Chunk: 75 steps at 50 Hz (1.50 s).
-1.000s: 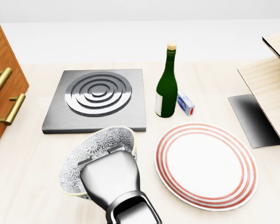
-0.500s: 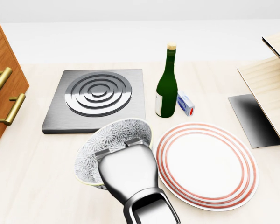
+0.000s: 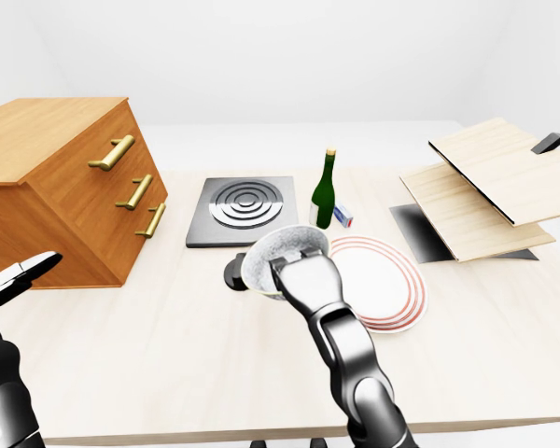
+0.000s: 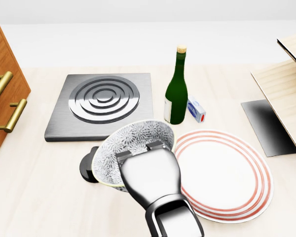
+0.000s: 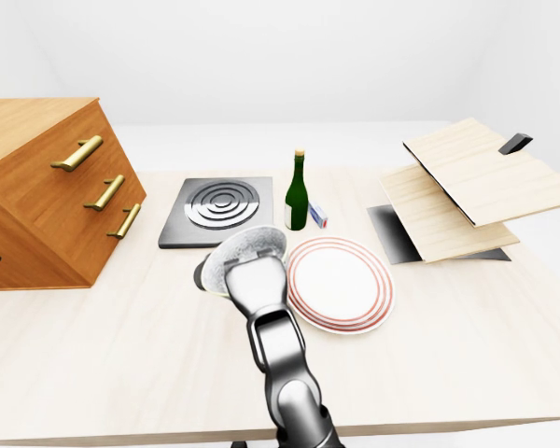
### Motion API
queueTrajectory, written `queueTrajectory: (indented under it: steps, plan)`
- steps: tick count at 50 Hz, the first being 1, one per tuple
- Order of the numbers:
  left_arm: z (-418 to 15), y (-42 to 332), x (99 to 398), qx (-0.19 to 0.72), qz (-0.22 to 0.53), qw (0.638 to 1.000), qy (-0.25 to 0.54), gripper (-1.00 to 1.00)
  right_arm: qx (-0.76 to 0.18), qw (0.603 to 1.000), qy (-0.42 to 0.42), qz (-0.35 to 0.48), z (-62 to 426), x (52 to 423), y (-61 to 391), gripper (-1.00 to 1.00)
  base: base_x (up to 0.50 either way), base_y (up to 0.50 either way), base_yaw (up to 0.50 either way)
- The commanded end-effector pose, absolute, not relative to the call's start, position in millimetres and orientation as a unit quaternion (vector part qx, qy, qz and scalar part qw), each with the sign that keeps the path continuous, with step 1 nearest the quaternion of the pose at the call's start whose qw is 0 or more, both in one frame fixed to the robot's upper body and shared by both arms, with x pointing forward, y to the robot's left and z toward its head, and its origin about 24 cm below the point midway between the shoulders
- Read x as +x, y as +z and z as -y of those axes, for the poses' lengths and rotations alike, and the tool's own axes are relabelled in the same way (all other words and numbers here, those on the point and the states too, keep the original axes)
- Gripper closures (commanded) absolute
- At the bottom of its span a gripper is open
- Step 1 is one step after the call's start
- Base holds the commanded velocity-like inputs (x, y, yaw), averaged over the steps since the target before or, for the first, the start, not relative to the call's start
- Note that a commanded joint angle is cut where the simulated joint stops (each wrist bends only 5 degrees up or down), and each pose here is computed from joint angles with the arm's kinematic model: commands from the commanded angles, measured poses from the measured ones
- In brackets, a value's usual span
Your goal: Pick up the akita bowl and put it on the plate.
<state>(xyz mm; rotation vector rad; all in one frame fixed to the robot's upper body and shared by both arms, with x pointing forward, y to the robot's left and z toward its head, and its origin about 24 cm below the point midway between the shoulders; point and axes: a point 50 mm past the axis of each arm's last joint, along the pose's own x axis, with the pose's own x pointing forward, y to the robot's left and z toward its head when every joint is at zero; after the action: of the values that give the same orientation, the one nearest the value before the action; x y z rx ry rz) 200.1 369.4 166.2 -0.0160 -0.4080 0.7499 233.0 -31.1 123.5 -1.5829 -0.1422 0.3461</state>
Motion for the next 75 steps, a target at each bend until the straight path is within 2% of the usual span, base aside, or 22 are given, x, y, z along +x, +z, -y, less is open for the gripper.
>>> queueTrajectory:
  steps: [1,75]
  plan:
    - [-369.6,167.6,199.0,-0.007,0.201,0.909,0.365,-1.00,-0.703,0.696,0.130,0.074,39.6,235.4,130.5,1.00,0.00,0.00,0.00]
    - [-370.9,168.9,200.2,-0.011,0.202,0.905,0.373,-1.00,-0.704,0.708,0.054,0.034,96.1,243.0,124.4,1.00,0.00,0.00,0.00]
